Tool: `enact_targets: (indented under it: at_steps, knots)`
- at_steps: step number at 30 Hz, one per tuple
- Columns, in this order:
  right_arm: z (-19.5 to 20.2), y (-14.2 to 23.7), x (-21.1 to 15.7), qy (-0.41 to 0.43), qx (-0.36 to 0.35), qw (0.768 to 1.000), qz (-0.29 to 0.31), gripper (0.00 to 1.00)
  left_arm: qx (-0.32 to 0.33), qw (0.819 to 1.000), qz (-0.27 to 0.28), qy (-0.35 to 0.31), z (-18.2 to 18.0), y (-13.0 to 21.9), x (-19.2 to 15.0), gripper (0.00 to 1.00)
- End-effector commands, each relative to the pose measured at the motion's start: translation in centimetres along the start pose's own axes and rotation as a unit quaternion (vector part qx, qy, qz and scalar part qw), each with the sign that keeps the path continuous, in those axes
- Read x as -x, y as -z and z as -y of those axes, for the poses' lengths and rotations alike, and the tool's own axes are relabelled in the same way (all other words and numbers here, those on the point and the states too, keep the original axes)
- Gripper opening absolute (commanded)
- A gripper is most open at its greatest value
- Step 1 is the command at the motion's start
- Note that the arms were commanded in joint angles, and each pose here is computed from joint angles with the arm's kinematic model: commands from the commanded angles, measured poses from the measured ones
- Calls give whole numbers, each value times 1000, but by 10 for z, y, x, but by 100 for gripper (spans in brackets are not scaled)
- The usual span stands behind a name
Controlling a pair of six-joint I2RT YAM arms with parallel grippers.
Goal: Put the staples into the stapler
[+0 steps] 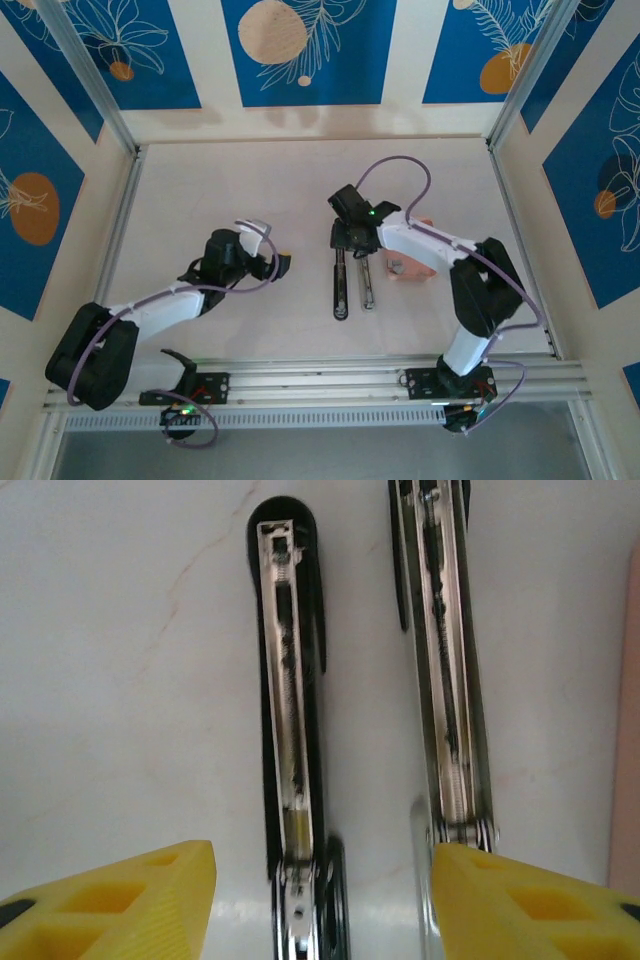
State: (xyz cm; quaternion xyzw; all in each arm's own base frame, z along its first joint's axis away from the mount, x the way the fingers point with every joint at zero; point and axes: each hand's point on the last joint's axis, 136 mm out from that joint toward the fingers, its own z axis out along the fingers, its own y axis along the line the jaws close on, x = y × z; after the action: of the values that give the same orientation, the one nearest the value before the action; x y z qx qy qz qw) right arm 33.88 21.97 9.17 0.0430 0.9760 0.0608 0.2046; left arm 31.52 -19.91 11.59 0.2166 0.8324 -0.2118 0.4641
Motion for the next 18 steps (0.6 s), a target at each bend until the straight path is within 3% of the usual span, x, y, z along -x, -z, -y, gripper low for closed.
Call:
enact_targets:
  at_steps: [1,10,18]
  knots:
    - [-7,-12,9,27,1,1000,-13,59,12,1000,-9,10,-3,-5,3,100]
    - [-22,-54,18,41,16,998,-42,56,24,999,-26,16,-11,-16,1,100]
    - [-26,-74,22,42,28,997,-51,48,25,999,-33,19,-13,-19,0,100]
